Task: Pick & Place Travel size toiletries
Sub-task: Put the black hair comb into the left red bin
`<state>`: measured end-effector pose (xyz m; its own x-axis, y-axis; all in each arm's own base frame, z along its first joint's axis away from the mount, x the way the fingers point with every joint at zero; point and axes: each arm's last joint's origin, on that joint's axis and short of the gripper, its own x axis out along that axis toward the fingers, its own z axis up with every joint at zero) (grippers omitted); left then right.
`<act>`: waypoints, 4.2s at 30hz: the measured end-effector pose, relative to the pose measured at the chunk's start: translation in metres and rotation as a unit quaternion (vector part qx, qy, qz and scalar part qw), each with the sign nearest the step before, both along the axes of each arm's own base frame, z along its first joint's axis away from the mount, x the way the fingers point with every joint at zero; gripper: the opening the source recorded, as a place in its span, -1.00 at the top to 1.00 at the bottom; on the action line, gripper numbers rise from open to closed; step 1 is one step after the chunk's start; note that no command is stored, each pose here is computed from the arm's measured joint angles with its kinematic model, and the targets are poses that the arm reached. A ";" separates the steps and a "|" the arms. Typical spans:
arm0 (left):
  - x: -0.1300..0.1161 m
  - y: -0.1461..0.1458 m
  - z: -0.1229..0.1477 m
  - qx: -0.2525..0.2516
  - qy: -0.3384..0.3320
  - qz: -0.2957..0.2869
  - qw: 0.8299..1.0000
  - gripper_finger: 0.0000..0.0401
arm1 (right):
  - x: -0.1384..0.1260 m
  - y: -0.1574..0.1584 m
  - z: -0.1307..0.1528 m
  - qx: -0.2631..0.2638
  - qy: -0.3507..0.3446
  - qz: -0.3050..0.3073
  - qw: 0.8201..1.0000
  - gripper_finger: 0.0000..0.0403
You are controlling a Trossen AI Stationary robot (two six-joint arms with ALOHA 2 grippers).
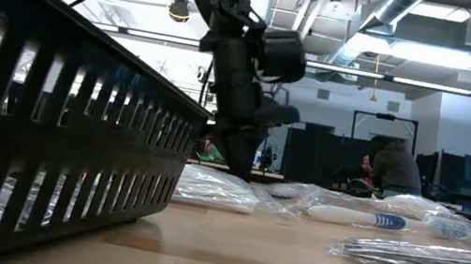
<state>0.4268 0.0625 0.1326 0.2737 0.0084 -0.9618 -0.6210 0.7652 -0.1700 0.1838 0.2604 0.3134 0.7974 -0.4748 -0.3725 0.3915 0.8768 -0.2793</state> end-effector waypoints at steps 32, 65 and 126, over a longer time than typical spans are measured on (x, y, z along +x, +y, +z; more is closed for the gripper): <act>-0.033 -0.074 0.005 0.215 -0.035 -0.084 0.972 0.99 | 0.032 -0.130 -0.058 0.106 0.028 -0.079 0.991 0.93; -0.047 -0.080 -0.017 0.113 -0.176 -0.096 0.973 0.99 | 0.068 -0.117 -0.070 0.112 -0.004 0.060 0.992 0.83; -0.069 -0.105 -0.025 0.217 -0.169 -0.108 0.955 0.99 | 0.140 -0.295 -0.132 0.354 0.155 0.081 0.919 -0.47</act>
